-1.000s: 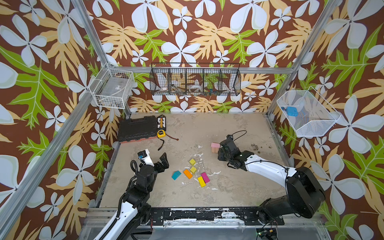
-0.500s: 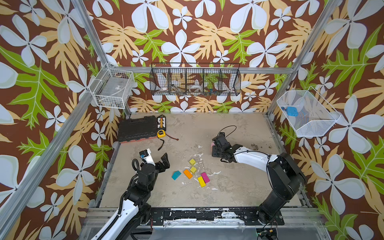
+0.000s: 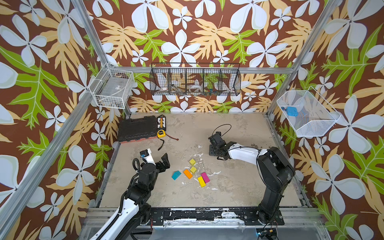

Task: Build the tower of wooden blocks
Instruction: 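Lower the red block onto the pink block atop the bars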

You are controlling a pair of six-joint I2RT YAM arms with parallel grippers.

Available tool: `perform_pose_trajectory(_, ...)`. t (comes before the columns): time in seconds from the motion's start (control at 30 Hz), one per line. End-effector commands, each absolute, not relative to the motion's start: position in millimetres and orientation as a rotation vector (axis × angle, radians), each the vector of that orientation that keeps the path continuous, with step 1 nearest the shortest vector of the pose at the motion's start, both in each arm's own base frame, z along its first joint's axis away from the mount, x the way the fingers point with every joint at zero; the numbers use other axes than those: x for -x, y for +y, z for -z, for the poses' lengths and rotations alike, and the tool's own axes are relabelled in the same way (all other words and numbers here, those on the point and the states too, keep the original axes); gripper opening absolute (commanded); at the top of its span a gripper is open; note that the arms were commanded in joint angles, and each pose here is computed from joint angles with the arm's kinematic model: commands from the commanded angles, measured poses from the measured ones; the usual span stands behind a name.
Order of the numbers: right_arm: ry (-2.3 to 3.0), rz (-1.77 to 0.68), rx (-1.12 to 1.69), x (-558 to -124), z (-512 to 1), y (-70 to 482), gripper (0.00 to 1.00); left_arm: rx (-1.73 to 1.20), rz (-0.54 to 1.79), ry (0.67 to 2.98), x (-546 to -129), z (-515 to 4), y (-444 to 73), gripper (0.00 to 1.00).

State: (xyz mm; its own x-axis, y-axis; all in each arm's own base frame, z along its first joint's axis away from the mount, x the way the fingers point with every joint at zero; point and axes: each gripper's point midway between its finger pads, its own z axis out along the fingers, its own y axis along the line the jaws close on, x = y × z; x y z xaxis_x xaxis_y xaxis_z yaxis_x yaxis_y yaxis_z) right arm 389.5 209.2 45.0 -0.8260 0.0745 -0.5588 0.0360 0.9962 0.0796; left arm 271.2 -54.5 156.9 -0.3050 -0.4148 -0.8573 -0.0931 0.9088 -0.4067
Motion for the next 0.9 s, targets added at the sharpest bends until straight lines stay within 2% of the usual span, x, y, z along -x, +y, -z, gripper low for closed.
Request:
perform_pose_trajectory(0.0,2.550,-0.031,-0.077,-390,-42,203,0.35,0.382,0.333,1.834,-274,-166,-53,1.00)
perform_pose_trajectory(0.73,2.553,0.001,-0.088,-401,-37,201,0.40,0.381,0.333,1.840,-275,-165,-54,1.00)
perform_pose_trajectory(0.87,2.556,-0.003,-0.088,-402,-36,202,0.44,0.381,0.334,1.840,-275,-166,-54,1.00)
